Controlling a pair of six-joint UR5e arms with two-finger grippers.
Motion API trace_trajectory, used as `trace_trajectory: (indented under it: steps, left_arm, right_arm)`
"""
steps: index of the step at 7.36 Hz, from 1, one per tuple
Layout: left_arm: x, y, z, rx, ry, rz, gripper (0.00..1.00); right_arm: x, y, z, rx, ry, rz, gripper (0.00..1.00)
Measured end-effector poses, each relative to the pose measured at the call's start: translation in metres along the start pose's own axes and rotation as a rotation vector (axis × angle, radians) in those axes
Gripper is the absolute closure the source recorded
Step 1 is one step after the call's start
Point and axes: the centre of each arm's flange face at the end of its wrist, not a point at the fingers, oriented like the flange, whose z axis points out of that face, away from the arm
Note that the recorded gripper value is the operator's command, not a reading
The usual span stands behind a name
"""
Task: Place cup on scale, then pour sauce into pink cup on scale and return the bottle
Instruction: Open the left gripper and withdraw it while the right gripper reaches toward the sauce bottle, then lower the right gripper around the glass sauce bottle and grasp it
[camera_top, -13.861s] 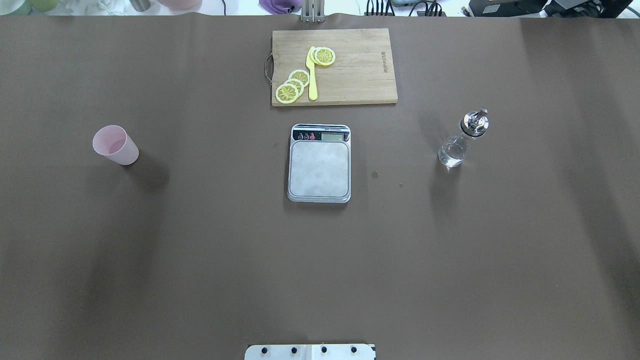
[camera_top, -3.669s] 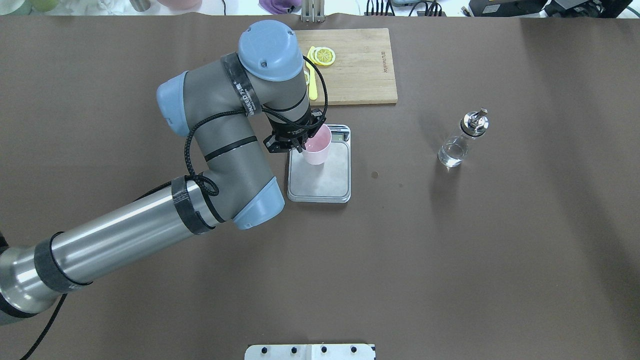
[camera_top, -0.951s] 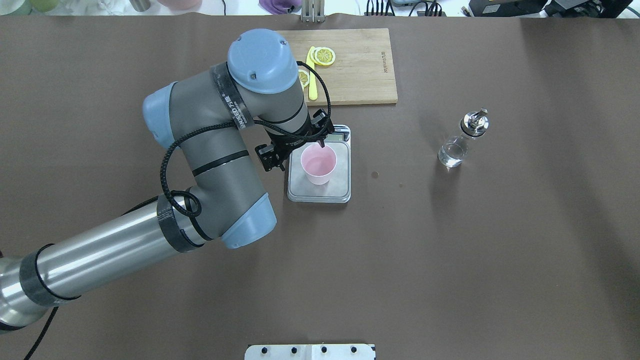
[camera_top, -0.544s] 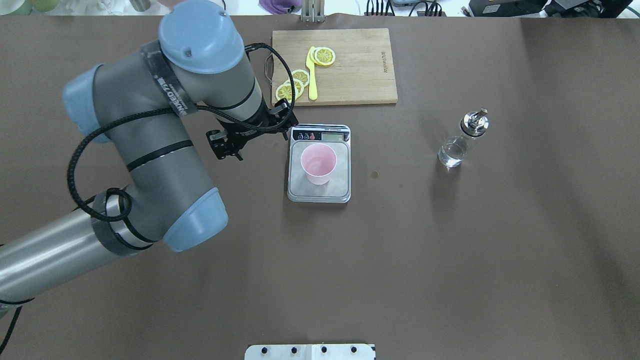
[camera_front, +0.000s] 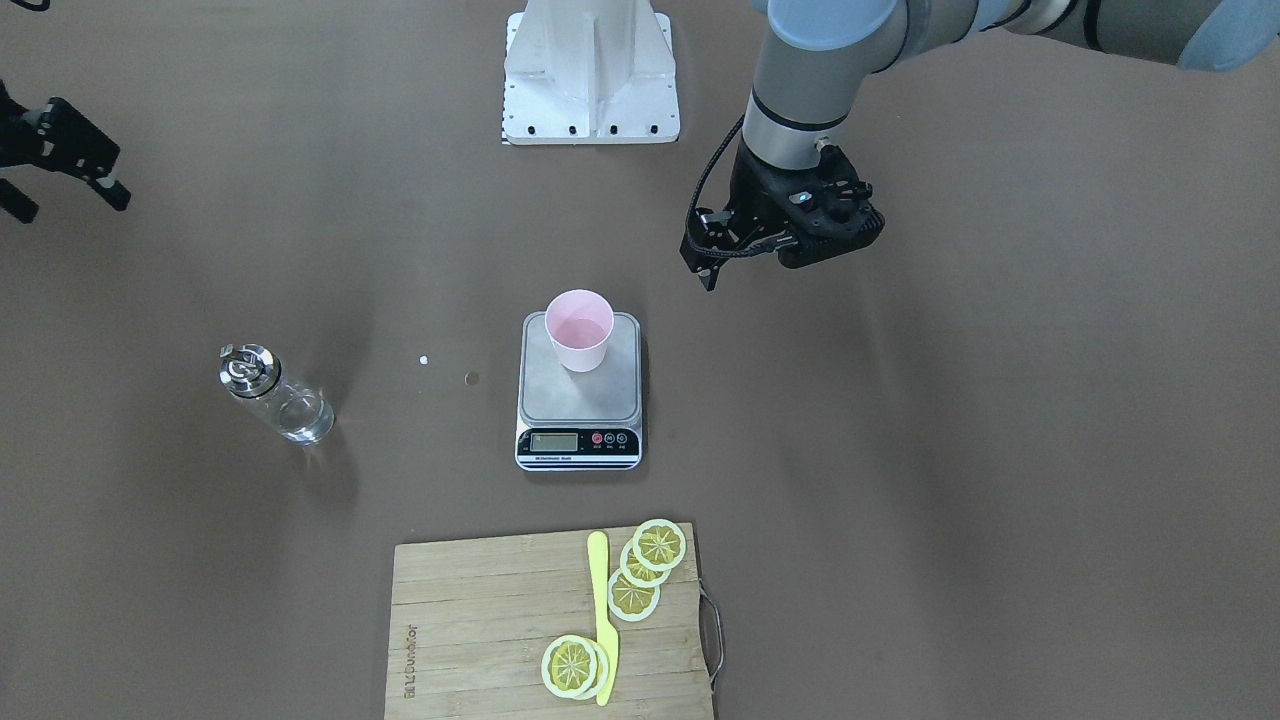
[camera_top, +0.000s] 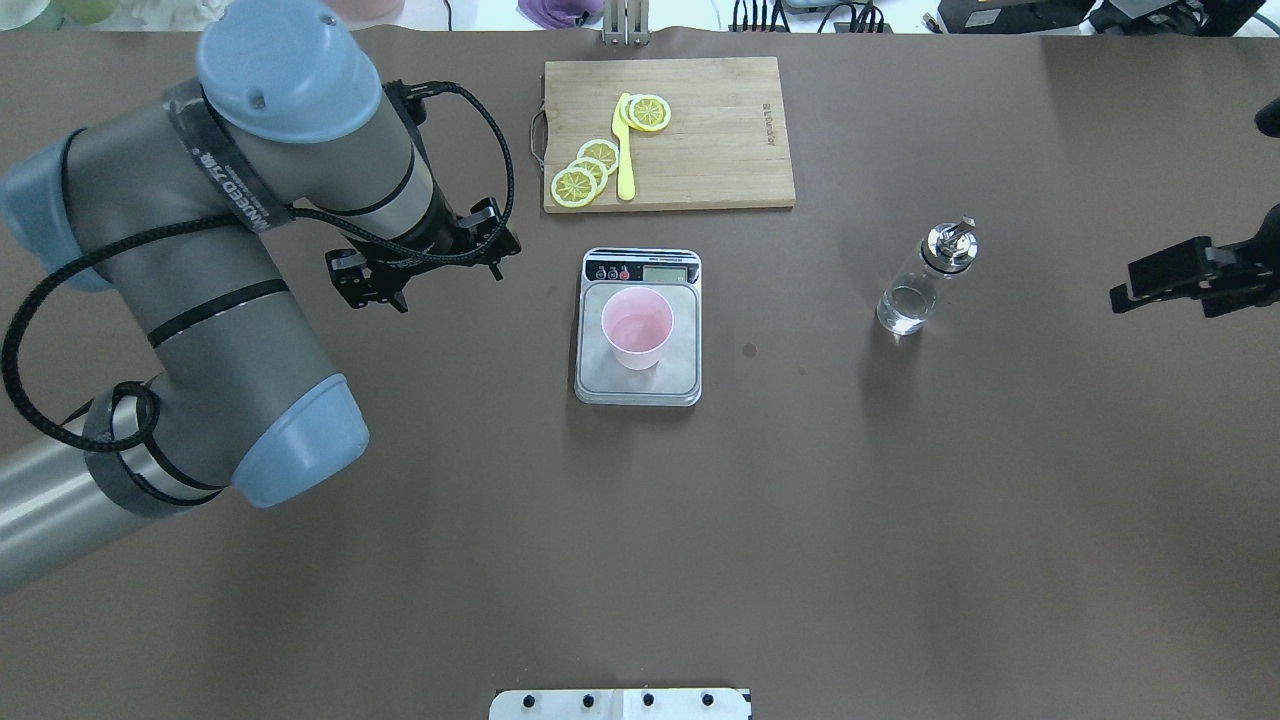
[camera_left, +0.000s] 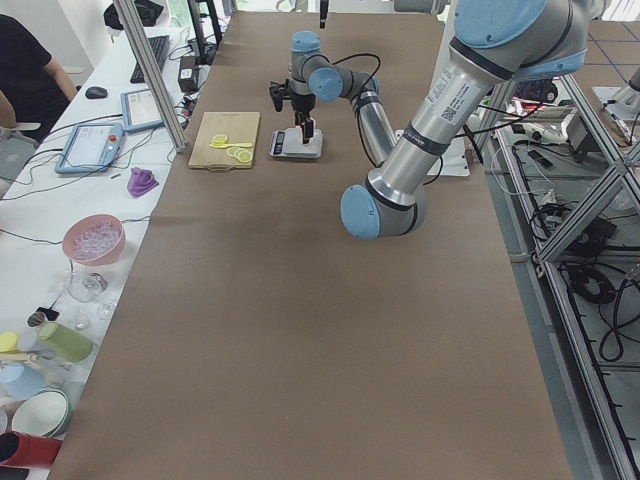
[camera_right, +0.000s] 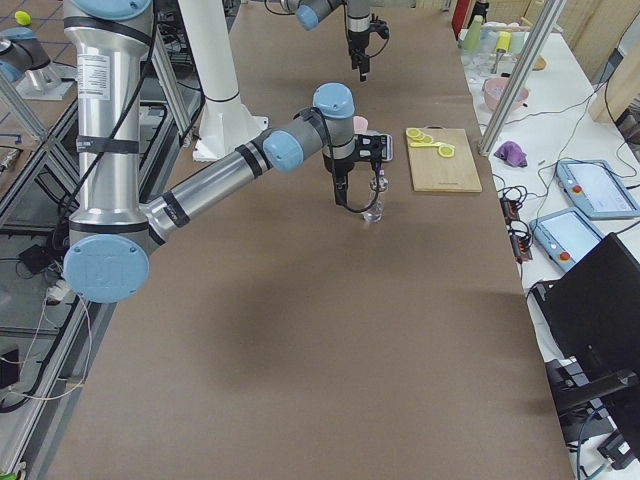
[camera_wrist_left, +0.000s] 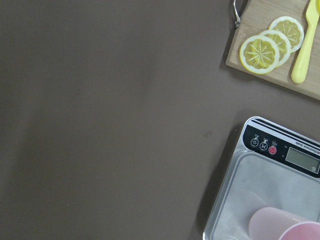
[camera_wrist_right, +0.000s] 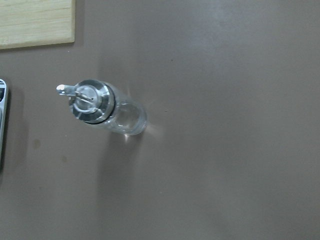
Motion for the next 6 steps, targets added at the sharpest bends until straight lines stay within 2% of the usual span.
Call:
trace_trajectory:
  steps: [3, 6]
  left_arm:
    - [-0.017, -0.010, 0.001, 0.014, -0.014, 0.029, 0.01]
    - [-0.023, -0.014, 0.006, 0.015, -0.026, 0.029, 0.01]
  right_arm:
    - [-0.051, 0.021, 0.051, 0.124, 0.064, -0.015, 0.01]
    - [-0.065, 0.031, 0.093, 0.221, 0.092, -0.017, 0.02]
